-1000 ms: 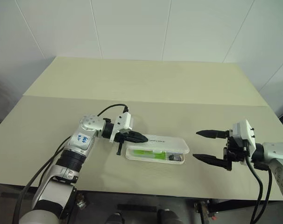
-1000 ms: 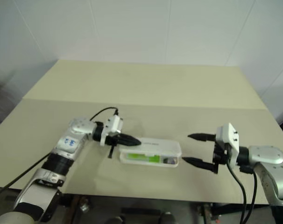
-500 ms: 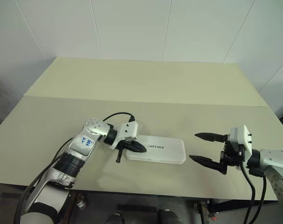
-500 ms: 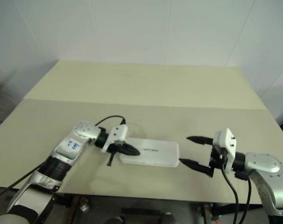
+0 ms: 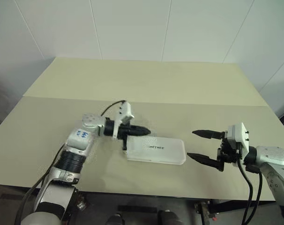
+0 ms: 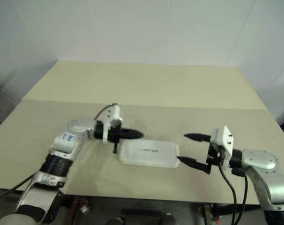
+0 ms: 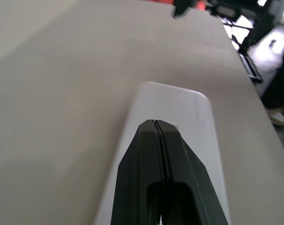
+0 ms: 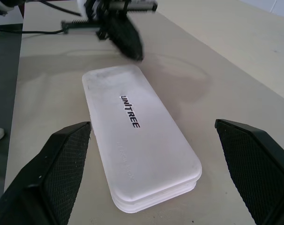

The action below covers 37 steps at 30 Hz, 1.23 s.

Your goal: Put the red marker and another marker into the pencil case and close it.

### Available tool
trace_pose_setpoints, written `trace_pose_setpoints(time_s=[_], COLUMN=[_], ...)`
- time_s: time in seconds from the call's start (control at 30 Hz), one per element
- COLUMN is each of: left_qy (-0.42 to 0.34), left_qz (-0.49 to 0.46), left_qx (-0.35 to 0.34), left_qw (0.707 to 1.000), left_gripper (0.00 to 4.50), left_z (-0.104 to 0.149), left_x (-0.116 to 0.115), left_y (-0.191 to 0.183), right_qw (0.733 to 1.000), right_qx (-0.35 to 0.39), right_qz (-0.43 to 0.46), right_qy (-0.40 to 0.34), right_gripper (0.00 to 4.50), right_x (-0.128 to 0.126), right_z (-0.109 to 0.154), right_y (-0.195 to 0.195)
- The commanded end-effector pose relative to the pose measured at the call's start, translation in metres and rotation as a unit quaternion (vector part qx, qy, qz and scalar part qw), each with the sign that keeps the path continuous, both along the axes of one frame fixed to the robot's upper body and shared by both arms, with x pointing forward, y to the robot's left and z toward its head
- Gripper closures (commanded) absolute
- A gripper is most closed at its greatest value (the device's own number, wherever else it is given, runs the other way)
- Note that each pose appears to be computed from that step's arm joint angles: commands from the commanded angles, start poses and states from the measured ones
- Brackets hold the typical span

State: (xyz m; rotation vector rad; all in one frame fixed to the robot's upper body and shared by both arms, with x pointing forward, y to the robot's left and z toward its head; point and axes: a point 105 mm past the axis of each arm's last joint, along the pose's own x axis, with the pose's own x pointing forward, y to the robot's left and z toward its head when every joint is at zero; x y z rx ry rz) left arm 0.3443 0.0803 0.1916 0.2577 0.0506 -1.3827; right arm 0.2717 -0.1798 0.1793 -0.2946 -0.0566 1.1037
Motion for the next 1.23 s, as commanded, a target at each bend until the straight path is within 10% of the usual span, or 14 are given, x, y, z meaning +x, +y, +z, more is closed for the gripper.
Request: trace_pose_setpoints(time_s=[0.03, 0.17, 0.57, 1.23], left_qy=[-0.023, -0.028, -0.034, -0.06], left_qz=[0.019, 0.036, 0.1, 0.109], left_qx=[-0.039, -0.047, -0.052, -0.027], left_qw=[0.999, 0.998, 0.993, 0.992], left_gripper=[4.48, 3.88, 0.13, 0.03], left_z=[0.018, 0.018, 0.009, 0.008], left_x=[0.0, -0.006, -0.029, -0.025], left_y=[0.024, 0.051, 0.109, 0.119], right_qw=[1.0, 1.0, 0.999, 0.996], right_qx=[0.0, -0.001, -0.012, -0.063], right_qz=[0.01, 0.011, 0.007, -0.031], right_qy=[-0.021, -0.021, -0.038, -0.061], right_gripper=[0.0, 0.0, 0.0, 0.0], right_x=[0.001, 0.004, 0.013, 0.026], right_z=[0.007, 0.006, 0.014, 0.024], right_y=[0.001, -0.001, -0.013, -0.051])
